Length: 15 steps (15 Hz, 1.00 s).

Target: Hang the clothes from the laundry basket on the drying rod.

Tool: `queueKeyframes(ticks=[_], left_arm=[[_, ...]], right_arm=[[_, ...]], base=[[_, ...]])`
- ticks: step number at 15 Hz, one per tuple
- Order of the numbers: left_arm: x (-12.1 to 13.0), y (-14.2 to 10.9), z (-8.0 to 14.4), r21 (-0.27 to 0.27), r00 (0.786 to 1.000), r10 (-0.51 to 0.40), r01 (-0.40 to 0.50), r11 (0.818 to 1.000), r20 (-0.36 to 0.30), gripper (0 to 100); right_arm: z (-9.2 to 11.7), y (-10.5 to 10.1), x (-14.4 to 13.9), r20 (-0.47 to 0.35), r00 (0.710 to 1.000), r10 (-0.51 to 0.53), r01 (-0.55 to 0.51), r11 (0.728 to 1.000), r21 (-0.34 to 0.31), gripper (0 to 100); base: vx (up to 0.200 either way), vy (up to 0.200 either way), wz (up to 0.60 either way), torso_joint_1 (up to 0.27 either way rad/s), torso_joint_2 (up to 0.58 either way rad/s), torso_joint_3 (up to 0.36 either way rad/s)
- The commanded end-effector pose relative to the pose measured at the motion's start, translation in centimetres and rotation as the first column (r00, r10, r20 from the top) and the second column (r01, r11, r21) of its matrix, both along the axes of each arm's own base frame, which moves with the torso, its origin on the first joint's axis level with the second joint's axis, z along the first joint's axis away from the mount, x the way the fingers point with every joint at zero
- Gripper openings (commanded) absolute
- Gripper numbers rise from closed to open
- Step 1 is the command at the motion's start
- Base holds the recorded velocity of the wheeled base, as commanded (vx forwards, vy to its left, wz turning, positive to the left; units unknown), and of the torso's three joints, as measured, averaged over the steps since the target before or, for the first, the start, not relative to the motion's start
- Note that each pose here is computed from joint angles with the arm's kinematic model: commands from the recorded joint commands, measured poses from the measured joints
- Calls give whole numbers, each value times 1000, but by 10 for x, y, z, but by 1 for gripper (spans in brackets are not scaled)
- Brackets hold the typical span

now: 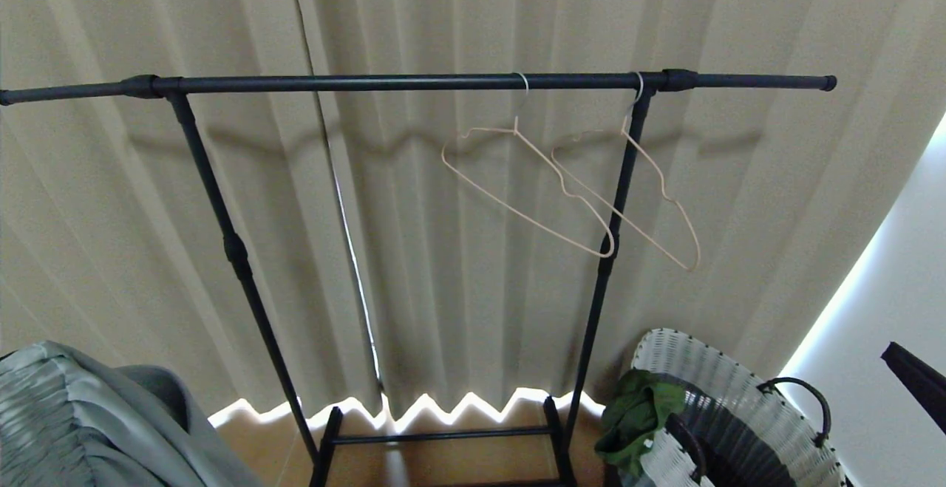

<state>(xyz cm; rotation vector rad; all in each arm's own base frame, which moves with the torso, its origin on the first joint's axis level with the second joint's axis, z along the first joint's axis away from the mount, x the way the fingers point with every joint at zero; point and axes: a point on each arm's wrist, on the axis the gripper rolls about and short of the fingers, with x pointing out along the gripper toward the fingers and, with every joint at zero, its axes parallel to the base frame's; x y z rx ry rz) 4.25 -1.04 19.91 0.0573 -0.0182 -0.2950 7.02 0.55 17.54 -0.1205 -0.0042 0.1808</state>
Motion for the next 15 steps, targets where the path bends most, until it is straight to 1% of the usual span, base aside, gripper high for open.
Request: queueKeyframes(ticks=[1,2,4,5,6,8,10,12,13,14,15], left_arm=[[1,0,-2,0,1000,-16,16,1000,-8,0],[1,-1,-2,0,1000,-24,24,1000,-10,0],[1,-1,-4,3,999,-25,25,1000,-23,0],[1,-1,-4,4,999,-25,25,1000,-23,0],[2,-1,-6,7,999,-25,25,1000,-30,0],[3,-1,-7,8,999,-24,24,1000,-36,0],[3,-1,-10,12,999,-24,24,1000,-46,0],[3,-1,-12,16,998,-25,26,1000,-53,0],[3,-1,-12,16,998,-25,26,1000,-53,0],[3,-1,-12,16,998,-23,24,1000,-51,0],[3,-1,-11,14,999,-23,24,1000,-48,0]], right_arm=[[5,1,9,-42,999,6,-7,1000,-1,100],[8,1,11,-58,998,10,-10,1000,-1,100],[23,1,19,-102,995,22,-20,1000,19,100],[26,2,20,-116,993,26,-24,1000,19,100],[32,2,25,-141,990,29,-27,999,18,100],[38,2,36,-164,986,30,-28,999,20,100],[43,3,55,-198,980,29,-26,1000,18,100],[47,4,80,-258,966,30,-26,1000,17,100],[48,4,82,-259,965,30,-26,1000,17,100],[51,8,102,-293,955,47,-44,999,16,100],[52,12,113,-314,948,59,-57,998,16,100]], base=[[200,0,0,12,2,-2],[200,0,0,12,2,-2],[200,0,0,5,2,0],[200,0,0,2,2,2],[200,0,0,2,2,-2],[200,0,0,5,2,0],[200,0,0,0,0,2],[200,0,0,2,7,0],[0,0,0,0,0,0],[0,0,0,0,0,0],[0,0,0,0,0,0]])
